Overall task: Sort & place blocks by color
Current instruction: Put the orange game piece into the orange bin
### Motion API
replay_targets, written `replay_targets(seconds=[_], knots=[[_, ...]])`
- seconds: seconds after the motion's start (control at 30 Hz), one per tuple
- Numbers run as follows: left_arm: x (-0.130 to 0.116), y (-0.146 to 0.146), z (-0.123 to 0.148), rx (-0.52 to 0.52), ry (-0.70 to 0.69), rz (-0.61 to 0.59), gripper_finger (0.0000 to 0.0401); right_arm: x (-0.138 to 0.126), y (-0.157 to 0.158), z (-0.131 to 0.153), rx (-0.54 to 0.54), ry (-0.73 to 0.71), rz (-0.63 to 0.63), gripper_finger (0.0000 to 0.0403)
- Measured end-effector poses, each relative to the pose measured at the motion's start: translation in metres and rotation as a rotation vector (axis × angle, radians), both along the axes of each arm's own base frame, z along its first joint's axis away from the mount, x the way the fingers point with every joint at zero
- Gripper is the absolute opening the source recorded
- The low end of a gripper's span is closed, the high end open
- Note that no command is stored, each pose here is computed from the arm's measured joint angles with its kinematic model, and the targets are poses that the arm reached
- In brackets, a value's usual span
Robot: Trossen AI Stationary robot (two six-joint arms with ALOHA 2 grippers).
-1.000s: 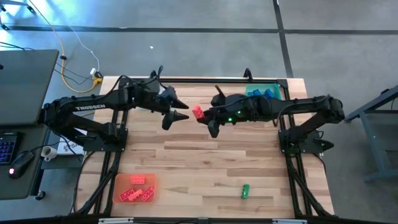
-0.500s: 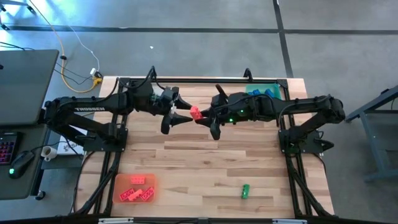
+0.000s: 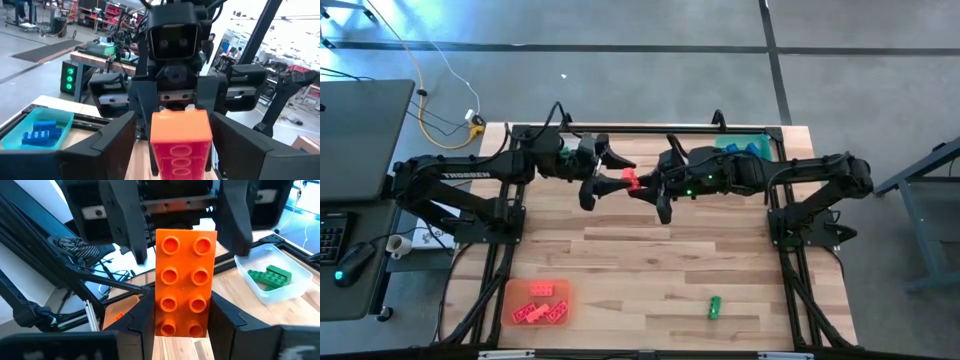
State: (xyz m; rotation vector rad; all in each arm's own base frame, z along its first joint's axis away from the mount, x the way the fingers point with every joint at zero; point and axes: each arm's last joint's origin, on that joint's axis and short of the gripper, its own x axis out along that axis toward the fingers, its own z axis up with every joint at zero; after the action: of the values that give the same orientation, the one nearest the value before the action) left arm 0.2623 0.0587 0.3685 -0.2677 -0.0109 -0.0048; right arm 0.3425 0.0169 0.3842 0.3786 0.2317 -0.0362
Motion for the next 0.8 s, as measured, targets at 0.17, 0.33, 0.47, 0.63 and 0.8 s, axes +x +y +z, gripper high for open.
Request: replay_targets(seconds=[0.17,0.33,0.47,0.63,0.8], knots=[[0.0000,0.0000,-0.0007,-0.017,0.007,-0.005,0.0224,0.0004,0.0000,0.0016,0.001,-0.017,0.000,0.0111],[0.0004,-0.0018,-0.0007,-0.017,0.007,-0.014,0.0187,0.0004,0.0000,0.0017,0.001,-0.018,-0.001,0.0111],[0.0004,-0.0019,-0.0008,-0.021,0.008,-0.018,0.0143,0.0004,0.0000,0.0016,-0.003,-0.017,-0.001,0.0111],[0.0004,-0.0028,-0.0008,-0.028,0.009,-0.036,0.0108,0.0002,0.0003,0.0015,-0.004,-0.015,-0.001,0.0114],[0.0003,-0.0030,-0.0034,-0.020,0.036,-0.042,0.0108,0.0003,0.0001,0.0012,0.033,-0.013,-0.010,0.0190]])
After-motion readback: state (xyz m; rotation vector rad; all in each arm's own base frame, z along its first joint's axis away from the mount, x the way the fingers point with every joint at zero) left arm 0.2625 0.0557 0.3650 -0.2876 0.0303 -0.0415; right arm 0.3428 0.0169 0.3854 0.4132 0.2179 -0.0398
